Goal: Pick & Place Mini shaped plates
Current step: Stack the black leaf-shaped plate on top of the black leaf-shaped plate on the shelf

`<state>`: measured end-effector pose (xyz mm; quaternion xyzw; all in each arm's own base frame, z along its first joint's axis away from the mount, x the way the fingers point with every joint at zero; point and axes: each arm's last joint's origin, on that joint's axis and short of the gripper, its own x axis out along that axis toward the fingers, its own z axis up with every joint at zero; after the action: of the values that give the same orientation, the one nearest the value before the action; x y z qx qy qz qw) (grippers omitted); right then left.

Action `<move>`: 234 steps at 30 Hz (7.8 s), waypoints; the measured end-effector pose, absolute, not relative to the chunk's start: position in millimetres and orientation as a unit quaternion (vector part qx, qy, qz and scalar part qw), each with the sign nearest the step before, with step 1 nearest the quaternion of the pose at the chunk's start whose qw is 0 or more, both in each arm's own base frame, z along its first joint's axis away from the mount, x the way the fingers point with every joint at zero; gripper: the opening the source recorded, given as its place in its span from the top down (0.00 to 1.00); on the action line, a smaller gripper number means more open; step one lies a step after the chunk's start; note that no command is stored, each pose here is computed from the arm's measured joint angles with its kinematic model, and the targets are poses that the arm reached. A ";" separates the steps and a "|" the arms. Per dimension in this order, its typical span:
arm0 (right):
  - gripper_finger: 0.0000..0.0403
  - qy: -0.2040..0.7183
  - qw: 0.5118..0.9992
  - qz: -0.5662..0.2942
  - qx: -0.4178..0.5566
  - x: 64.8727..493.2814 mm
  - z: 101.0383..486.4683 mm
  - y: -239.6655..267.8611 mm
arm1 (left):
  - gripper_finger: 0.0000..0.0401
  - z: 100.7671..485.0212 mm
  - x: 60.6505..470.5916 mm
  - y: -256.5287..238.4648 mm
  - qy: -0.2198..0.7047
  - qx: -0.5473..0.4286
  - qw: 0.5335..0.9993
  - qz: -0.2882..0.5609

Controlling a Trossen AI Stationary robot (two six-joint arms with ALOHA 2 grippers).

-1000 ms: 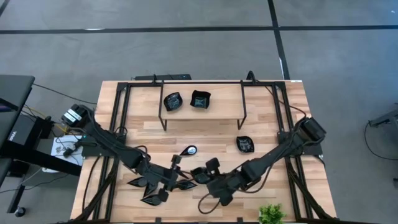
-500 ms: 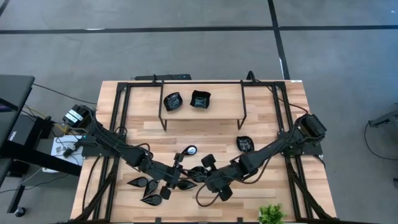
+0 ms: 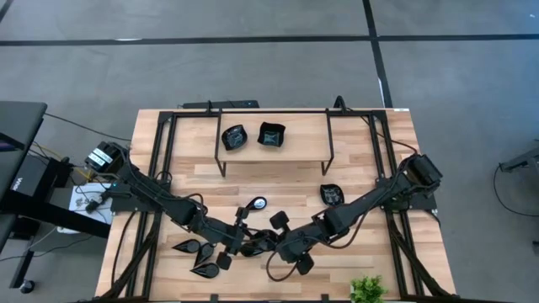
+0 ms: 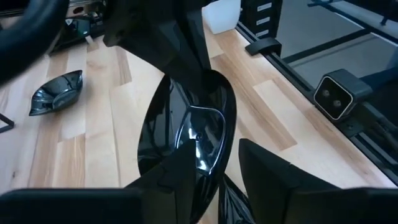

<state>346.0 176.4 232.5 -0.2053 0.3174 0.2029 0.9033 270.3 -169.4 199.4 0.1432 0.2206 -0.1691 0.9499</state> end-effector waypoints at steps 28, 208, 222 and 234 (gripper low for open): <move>0.77 0.309 0.926 0.164 -0.141 356.0 236.6 162.3 | 0.98 197.9 268.7 -171.3 0.230 0.137 0.941 -0.206; 0.99 0.290 0.877 0.159 -0.349 338.1 236.1 110.4 | 0.69 198.7 267.6 -95.5 0.129 0.098 0.979 -0.120; 0.89 0.280 0.902 0.129 -0.302 343.0 240.0 104.0 | 0.97 198.2 267.4 -95.8 0.129 0.113 0.977 -0.123; 0.70 0.257 0.904 0.130 -0.314 341.0 244.7 114.3 | 0.97 193.6 266.0 -95.1 0.155 0.110 0.974 -0.122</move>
<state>341.0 114.3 244.7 -0.3143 0.2573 0.1301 0.9045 266.0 -95.1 193.6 0.1101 0.1551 -0.1220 0.9741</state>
